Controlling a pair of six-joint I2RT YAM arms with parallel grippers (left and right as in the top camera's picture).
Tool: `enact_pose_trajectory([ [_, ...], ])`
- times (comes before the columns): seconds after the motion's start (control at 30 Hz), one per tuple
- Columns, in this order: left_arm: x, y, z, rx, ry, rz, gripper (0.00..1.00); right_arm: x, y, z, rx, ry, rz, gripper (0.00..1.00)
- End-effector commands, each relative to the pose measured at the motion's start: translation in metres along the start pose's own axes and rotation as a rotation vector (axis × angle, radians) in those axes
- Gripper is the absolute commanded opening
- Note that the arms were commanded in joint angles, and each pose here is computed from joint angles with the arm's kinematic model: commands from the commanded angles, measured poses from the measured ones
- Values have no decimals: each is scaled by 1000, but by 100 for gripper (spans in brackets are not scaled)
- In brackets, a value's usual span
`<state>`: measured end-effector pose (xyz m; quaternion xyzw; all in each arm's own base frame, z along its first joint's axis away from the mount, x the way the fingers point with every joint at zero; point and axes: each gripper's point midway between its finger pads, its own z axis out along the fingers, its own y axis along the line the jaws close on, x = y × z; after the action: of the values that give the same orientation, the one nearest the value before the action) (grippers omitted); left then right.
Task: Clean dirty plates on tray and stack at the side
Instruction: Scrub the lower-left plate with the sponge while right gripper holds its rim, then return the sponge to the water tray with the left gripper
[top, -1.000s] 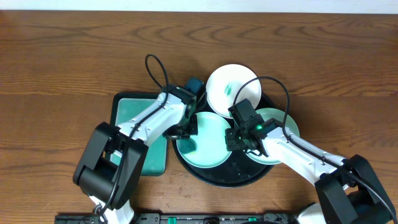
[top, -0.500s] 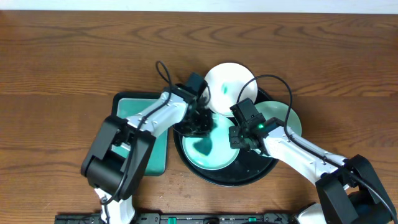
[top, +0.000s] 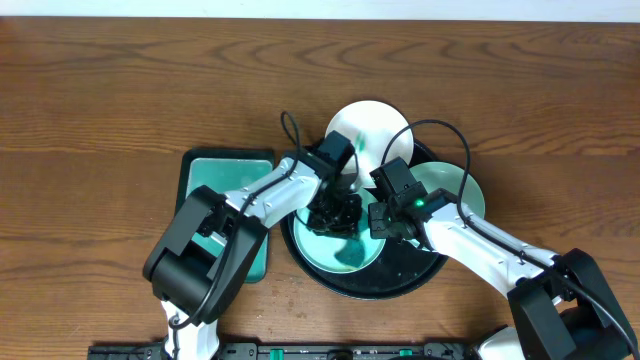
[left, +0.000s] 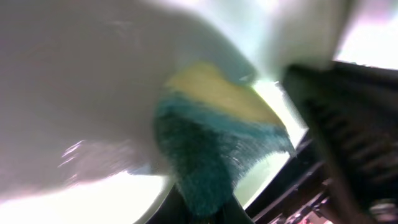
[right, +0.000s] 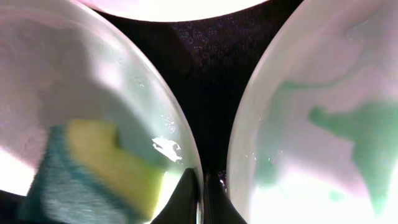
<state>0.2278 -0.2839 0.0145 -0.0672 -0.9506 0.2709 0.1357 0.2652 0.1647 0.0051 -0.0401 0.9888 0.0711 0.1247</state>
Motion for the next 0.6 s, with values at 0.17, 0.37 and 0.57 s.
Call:
enact_pose_trajectory([
  [0.17, -4, 60, -82, -253, -193, -110, 8, 7, -8, 5, 40, 22, -6, 1],
  [0.37, -1, 101, -188, -438, -505, -190, 8, 7, -8, 5, 40, 22, -7, 1],
  [0.57, 11, 169, -245, -637, -638, -373, 7, 7, -8, 5, 40, 21, -6, 1],
])
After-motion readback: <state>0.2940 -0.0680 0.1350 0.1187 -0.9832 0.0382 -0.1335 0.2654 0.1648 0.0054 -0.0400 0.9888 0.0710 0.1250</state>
